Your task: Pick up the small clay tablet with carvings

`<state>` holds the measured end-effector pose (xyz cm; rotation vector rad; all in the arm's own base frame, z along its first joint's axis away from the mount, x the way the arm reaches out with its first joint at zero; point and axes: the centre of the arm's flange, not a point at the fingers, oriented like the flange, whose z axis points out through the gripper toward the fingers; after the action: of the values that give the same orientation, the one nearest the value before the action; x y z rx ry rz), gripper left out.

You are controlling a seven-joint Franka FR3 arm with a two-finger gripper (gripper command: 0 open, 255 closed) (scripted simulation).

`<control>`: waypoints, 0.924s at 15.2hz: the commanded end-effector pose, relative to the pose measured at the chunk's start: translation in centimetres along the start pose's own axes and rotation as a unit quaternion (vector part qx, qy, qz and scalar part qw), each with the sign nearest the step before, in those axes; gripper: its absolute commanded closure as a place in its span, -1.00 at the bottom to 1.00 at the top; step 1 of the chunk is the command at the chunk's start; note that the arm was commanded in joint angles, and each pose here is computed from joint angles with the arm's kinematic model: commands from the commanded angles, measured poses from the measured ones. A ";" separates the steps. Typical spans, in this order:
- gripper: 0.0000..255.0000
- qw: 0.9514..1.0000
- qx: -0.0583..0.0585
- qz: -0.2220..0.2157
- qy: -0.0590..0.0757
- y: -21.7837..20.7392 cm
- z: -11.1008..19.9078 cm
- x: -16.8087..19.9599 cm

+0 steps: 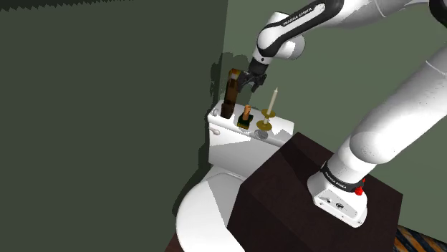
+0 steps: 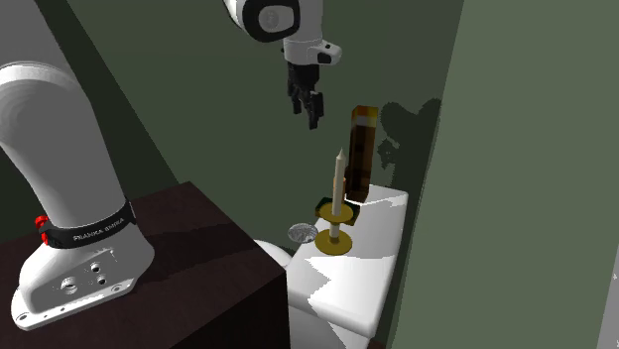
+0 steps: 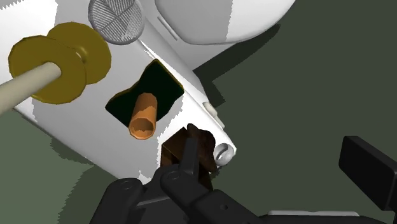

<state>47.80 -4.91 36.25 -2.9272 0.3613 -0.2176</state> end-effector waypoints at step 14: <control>-1.00 0.996 0.009 0.081 0.028 4.6 16.3 9.4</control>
<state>57.59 -8.71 21.68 -2.8664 0.5824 -0.2752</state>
